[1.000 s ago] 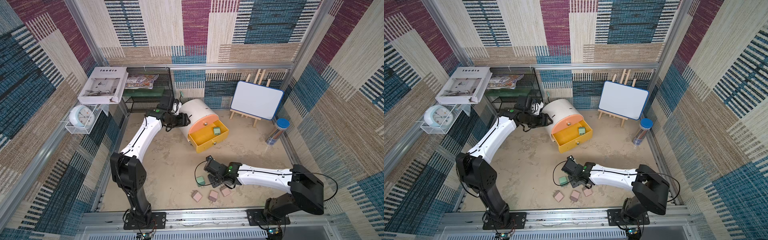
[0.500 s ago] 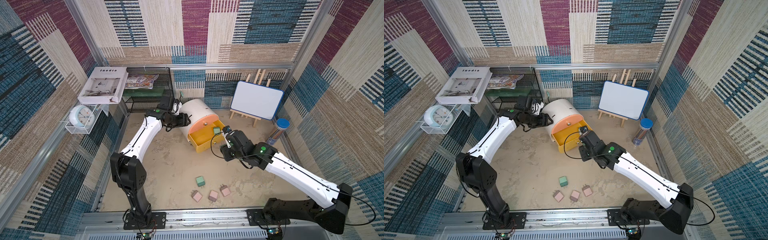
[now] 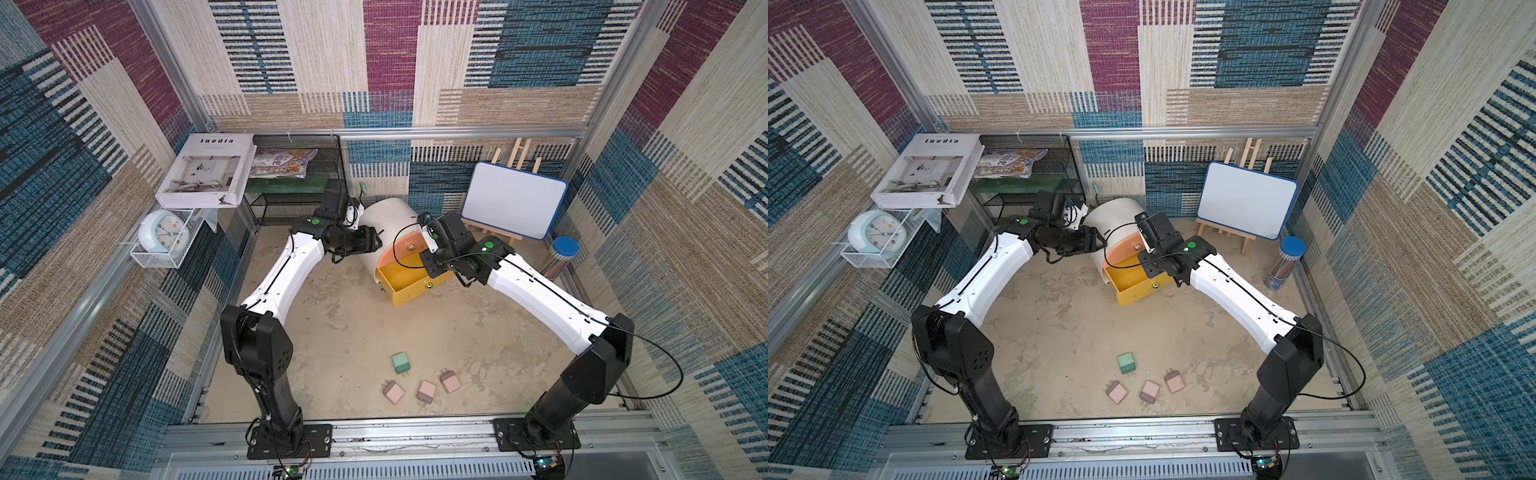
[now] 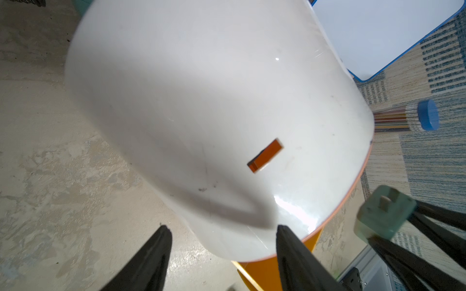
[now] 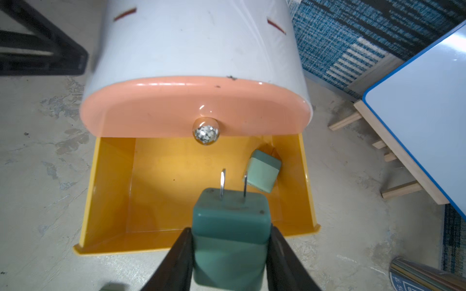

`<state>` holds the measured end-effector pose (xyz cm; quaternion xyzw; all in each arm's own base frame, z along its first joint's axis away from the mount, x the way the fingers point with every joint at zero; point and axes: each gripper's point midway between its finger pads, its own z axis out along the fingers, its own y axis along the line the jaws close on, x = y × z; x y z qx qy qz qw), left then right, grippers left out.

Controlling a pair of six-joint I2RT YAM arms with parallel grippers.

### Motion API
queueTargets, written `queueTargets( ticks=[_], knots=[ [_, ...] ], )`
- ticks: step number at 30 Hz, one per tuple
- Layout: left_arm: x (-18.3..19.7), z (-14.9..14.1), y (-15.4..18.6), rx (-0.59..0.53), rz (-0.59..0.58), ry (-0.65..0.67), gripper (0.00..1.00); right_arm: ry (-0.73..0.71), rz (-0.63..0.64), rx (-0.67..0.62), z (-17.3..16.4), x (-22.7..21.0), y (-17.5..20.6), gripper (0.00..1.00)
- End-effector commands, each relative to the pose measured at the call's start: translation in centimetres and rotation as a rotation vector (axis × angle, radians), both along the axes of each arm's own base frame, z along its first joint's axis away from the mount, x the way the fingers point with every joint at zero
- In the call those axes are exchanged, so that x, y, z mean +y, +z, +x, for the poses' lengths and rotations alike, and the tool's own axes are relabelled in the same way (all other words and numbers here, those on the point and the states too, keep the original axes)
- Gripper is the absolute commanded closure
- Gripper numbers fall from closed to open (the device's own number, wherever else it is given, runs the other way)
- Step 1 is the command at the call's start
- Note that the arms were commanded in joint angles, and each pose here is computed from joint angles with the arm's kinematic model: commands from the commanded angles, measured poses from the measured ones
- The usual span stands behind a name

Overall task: Place the plugs into the drawer by color
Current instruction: Place the plug in the drawer.

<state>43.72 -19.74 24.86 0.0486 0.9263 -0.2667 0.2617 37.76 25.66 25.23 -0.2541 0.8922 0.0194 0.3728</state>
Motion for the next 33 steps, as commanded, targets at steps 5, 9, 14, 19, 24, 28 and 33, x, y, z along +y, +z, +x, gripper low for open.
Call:
queueTargets(
  ticks=[5,9,14,19,24,28,33],
  knots=[
    [-0.3,0.2,0.5,-0.018,-0.017,-0.01,0.3,0.052,0.019,0.086,0.0,0.3,-2.9,0.59],
    [-0.4,0.1,0.4,-0.015,-0.02,-0.013,0.3,0.051,0.018,0.128,0.0,-0.2,-4.7,0.59],
    [-0.5,0.1,0.3,-0.016,-0.014,-0.013,0.3,0.043,0.004,0.143,0.3,-0.6,-5.8,0.59],
    [-0.6,0.1,0.2,-0.014,-0.014,-0.017,0.3,0.029,-0.029,0.142,1.0,-0.9,-6.7,0.58],
    [-0.6,0.1,0.2,-0.017,-0.008,-0.016,0.3,0.022,-0.05,0.148,1.6,-1.0,-7.5,0.57],
    [-0.6,0.1,0.2,-0.018,-0.008,-0.017,0.3,0.024,-0.048,0.142,1.9,-0.9,-7.3,0.53],
    [-0.5,0.1,0.2,-0.02,-0.006,-0.016,0.3,0.027,-0.042,0.132,2.0,-0.8,-6.8,0.47]
  ],
)
